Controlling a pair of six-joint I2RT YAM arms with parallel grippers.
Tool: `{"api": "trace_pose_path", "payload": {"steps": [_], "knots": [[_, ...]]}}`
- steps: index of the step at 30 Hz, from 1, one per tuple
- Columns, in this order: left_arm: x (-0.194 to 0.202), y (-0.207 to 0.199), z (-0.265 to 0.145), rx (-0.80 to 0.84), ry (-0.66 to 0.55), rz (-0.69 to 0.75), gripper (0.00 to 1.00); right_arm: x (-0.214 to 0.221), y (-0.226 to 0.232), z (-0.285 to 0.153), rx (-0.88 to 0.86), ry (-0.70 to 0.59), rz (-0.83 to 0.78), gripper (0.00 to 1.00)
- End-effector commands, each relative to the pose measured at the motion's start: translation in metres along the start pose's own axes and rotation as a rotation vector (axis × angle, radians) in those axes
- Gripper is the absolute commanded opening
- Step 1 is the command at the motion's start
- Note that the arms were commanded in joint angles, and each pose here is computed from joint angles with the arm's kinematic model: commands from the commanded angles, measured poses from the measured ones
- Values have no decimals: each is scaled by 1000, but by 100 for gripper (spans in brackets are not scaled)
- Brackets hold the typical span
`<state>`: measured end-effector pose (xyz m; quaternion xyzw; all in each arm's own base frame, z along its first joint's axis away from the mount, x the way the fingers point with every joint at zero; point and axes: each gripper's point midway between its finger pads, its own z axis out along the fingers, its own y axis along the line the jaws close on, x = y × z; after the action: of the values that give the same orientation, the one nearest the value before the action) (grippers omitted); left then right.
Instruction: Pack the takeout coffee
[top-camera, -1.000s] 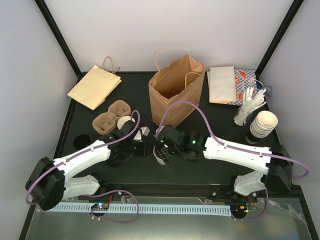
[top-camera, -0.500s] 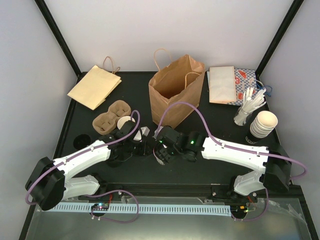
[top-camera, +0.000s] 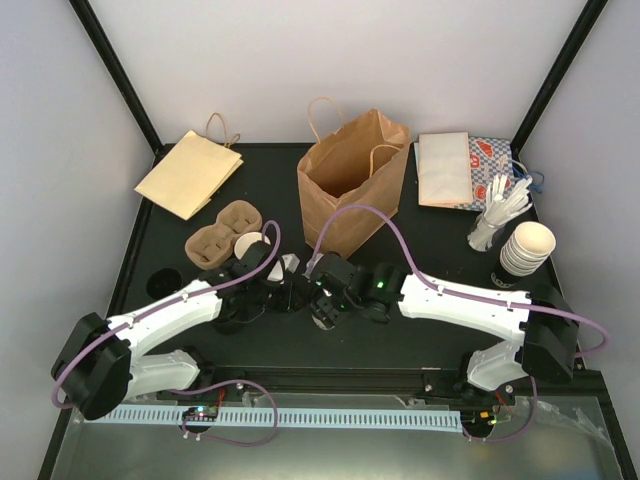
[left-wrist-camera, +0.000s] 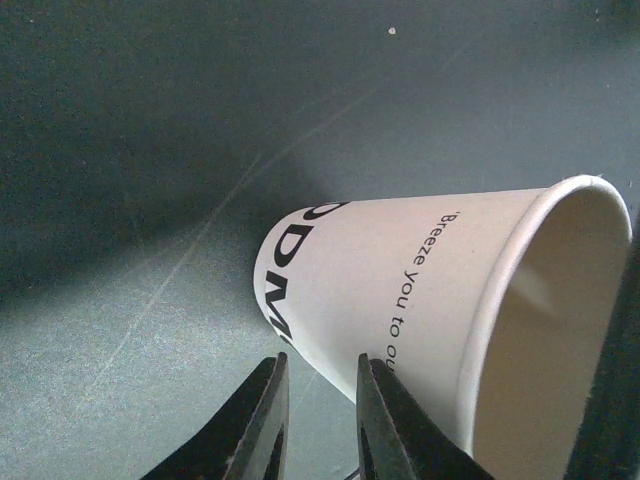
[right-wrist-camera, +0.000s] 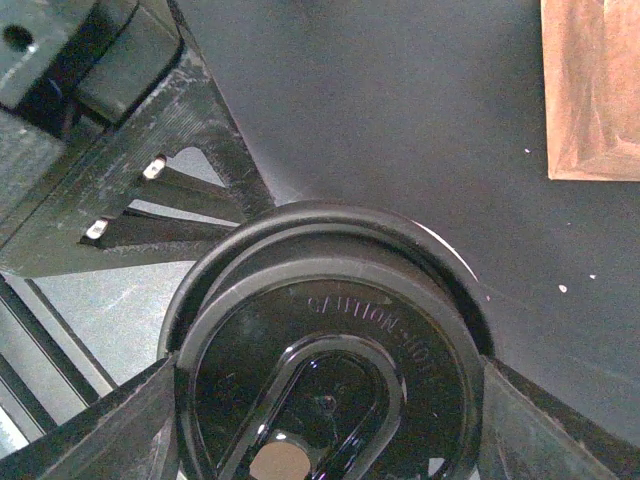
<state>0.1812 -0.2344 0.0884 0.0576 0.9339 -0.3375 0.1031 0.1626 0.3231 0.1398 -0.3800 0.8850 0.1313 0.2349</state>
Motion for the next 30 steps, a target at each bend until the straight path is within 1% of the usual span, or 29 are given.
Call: {"api": "trace_pose_path", "payload": {"steps": [1,9,16,30], "knots": [[-4,-8,0,34,-4,8,20,1,3,7,-7,-3,-11,66],[-4,-8,0,34,-3,8,20,6,1,14,7,19,-18,66],[-3,-6,0,27,-4,6,20,15,1,23,13,64,-21,66],[-10,4,-22,-33,-102,-11,18,40,2,34,7,185,-22,66]]}}
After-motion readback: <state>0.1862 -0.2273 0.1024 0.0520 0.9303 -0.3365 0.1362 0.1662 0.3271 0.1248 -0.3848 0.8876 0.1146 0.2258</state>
